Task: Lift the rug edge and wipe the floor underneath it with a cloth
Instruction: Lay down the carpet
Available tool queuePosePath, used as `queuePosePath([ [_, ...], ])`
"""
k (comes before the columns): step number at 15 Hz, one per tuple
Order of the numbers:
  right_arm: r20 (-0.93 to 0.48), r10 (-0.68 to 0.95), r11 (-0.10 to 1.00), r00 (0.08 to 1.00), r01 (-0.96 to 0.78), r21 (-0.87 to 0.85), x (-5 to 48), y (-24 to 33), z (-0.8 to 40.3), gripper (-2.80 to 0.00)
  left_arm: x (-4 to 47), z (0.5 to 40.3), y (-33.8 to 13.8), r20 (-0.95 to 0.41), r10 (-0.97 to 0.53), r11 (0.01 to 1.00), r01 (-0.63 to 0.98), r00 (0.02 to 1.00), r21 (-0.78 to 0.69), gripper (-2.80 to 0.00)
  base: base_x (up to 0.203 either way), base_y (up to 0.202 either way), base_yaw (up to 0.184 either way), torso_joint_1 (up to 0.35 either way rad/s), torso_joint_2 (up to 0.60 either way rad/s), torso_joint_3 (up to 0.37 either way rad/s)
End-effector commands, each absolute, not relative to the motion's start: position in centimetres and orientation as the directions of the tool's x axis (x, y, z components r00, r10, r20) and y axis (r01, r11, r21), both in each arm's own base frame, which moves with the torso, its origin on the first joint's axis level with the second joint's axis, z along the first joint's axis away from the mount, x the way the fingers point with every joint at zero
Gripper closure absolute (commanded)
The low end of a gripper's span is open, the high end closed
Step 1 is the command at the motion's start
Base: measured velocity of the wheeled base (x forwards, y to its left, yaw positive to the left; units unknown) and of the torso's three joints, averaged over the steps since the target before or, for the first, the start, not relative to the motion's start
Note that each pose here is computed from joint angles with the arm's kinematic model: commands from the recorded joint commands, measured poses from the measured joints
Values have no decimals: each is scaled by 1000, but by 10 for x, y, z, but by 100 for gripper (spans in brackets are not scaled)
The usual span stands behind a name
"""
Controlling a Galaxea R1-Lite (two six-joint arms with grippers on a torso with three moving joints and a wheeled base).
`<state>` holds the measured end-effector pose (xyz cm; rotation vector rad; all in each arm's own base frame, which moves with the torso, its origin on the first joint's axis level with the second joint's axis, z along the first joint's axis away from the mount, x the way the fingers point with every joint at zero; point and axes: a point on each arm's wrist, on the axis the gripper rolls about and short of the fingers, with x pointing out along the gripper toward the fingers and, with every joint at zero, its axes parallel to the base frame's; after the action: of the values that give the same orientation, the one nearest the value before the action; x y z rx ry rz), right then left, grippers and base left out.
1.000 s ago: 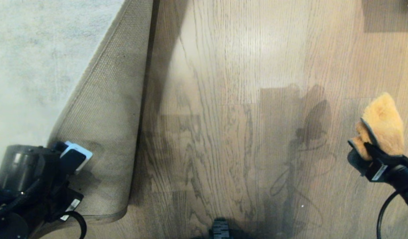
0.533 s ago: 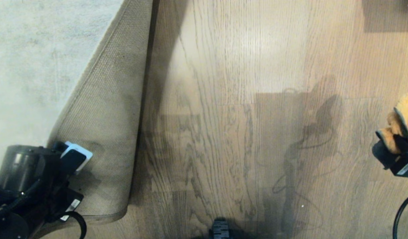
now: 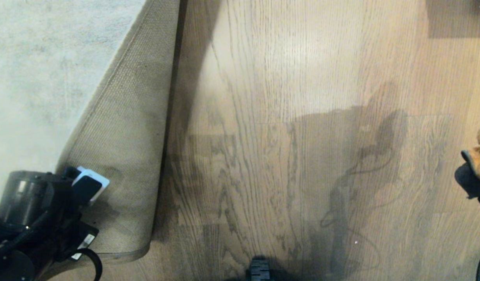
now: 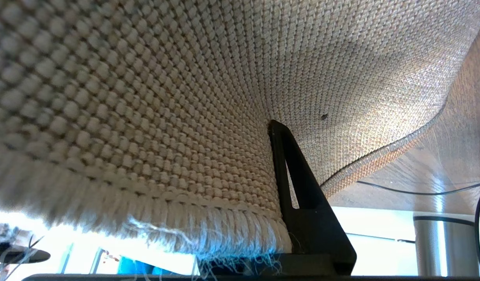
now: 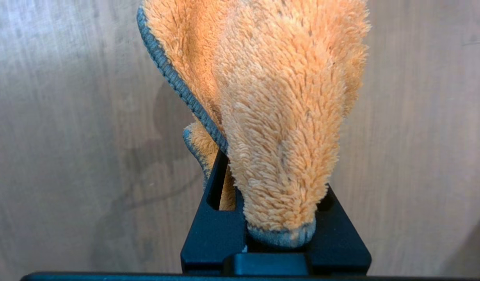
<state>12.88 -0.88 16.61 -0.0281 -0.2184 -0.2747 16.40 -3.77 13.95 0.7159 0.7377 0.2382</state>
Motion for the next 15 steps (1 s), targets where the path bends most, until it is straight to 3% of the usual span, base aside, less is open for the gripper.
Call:
queuePosePath([
  [1, 257, -258, 964, 931, 264, 9, 120, -9, 172, 0, 164, 139, -38, -530, 438, 739, 45, 726, 673, 0, 0, 0, 0, 0, 0, 0],
  [8, 148, -73, 995, 986, 81, -49, 80, -4, 160, 0, 164, 140, -38, -526, 444, 737, 38, 725, 675, 0, 0, 0, 0, 0, 0, 0],
  [15, 46, -40, 996, 998, 43, -75, 41, -1, 137, 0, 164, 140, -37, -525, 446, 743, 28, 725, 669, 0, 0, 0, 0, 0, 0, 0],
])
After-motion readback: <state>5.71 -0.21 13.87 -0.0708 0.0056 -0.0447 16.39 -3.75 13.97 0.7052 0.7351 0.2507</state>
